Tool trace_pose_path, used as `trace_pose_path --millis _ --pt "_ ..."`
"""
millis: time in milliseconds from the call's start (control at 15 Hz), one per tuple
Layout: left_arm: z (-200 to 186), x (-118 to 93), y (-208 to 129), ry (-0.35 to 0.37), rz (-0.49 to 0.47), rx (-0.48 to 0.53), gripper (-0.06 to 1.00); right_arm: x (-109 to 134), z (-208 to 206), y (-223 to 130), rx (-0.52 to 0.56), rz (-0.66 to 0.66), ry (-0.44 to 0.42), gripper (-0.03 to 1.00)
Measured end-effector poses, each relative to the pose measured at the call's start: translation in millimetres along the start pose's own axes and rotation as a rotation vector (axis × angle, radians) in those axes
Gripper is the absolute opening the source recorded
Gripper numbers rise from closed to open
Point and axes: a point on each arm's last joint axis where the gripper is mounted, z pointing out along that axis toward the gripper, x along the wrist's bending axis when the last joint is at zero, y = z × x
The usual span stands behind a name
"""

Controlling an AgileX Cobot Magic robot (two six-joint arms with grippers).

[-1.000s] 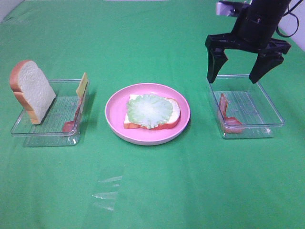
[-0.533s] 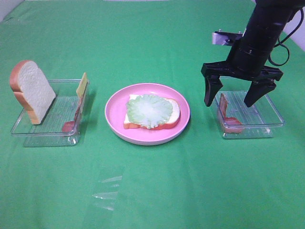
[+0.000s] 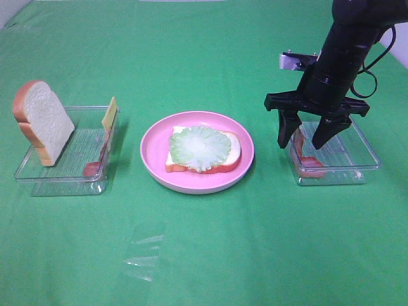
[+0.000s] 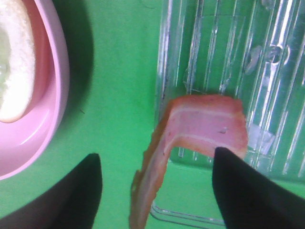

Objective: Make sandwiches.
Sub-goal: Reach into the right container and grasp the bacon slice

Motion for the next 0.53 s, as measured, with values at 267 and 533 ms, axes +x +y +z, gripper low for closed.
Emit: trace_pose_path --millis 267,533 --pt "0.0 0.0 0.0 0.000 0.000 0.000 0.98 0.0 0.0 0.0 0.000 0.000 0.000 0.58" --pt "0.0 0.0 0.0 0.000 0.000 0.000 0.98 0.0 0.0 -0.2 0.002 0.000 0.000 0.51"
